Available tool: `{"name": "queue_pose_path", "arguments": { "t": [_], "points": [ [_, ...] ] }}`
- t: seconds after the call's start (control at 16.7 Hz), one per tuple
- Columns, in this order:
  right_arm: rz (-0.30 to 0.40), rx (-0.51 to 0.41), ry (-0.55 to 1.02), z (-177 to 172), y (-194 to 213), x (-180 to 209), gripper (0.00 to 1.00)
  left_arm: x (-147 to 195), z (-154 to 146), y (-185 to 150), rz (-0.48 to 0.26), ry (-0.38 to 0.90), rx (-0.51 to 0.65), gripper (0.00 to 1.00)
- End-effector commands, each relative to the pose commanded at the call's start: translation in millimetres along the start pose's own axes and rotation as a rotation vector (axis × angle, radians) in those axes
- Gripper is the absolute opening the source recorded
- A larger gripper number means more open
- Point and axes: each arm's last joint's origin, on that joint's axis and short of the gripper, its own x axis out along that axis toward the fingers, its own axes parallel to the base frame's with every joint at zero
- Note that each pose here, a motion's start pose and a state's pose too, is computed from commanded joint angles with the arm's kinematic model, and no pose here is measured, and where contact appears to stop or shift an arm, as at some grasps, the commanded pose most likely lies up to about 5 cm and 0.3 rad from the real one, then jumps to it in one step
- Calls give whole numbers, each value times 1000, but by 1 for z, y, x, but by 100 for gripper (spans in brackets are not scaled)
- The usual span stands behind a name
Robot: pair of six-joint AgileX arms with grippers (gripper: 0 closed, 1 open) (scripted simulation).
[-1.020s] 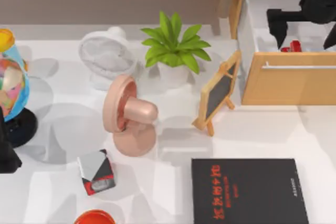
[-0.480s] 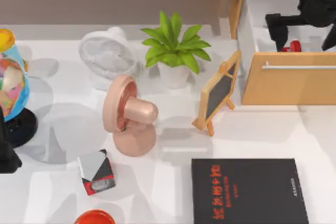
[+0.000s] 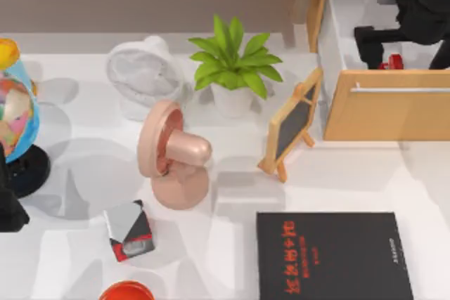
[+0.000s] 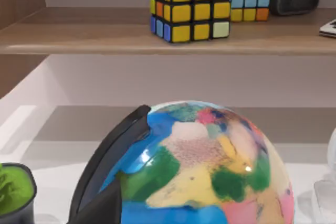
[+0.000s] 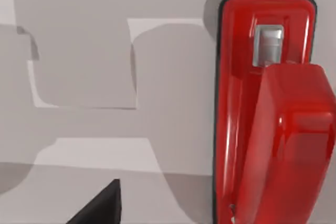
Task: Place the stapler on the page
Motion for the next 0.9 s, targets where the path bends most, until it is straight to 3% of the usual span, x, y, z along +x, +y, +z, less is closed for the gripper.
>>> {"name": "queue_pose_path", "arguments": {
  "t": [0.78,0.9],
  "points": [
    [1,2,-2,6,-1,30,100,0,0,0,0,0,0,100],
    [1,2,-2,6,-1,30,85,0,0,0,0,0,0,100]
  ]
}}
